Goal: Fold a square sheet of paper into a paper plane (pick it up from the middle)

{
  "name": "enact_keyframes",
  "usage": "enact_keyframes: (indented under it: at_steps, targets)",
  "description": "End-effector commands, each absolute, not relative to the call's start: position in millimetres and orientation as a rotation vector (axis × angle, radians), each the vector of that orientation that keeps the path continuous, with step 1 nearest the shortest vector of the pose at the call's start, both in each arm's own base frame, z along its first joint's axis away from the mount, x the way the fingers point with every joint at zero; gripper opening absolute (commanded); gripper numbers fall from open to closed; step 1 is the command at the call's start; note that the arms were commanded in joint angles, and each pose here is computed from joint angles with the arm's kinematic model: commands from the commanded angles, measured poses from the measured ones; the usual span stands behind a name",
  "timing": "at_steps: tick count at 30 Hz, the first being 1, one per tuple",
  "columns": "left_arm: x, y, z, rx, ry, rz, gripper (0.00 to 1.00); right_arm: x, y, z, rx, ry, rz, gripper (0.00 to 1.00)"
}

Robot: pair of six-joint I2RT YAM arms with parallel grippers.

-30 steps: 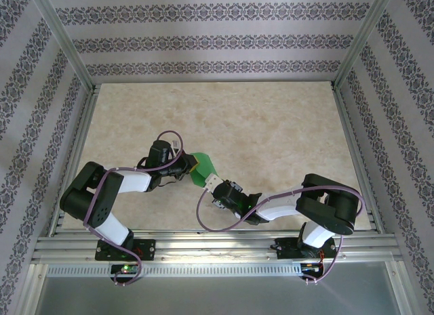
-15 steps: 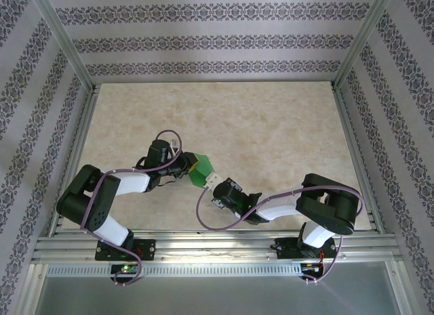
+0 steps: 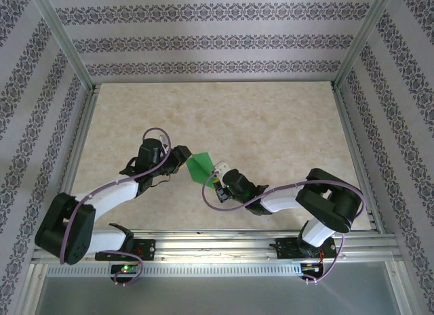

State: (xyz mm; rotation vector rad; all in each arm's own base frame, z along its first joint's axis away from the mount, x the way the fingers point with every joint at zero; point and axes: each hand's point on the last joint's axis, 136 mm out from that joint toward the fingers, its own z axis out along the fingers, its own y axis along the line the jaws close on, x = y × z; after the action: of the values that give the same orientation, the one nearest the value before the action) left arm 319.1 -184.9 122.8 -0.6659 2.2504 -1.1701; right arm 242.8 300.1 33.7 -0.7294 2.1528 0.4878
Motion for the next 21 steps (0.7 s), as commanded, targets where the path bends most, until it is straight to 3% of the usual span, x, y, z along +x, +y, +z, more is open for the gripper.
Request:
enact_keyframes:
  at_steps: [1, 21]
  targets:
    - [312.2, -172.3, 116.2, -0.65, 2.299, -1.034, 0.45, 238.1, 311.8, 41.7, -0.658, 2.181, 0.672, 0.0]
    - [313.7, -181.8, 109.9, -0.648, 2.319, -1.094, 0.43, 239.7, 314.8, 21.8, -0.509, 2.324, 0.862, 0.0]
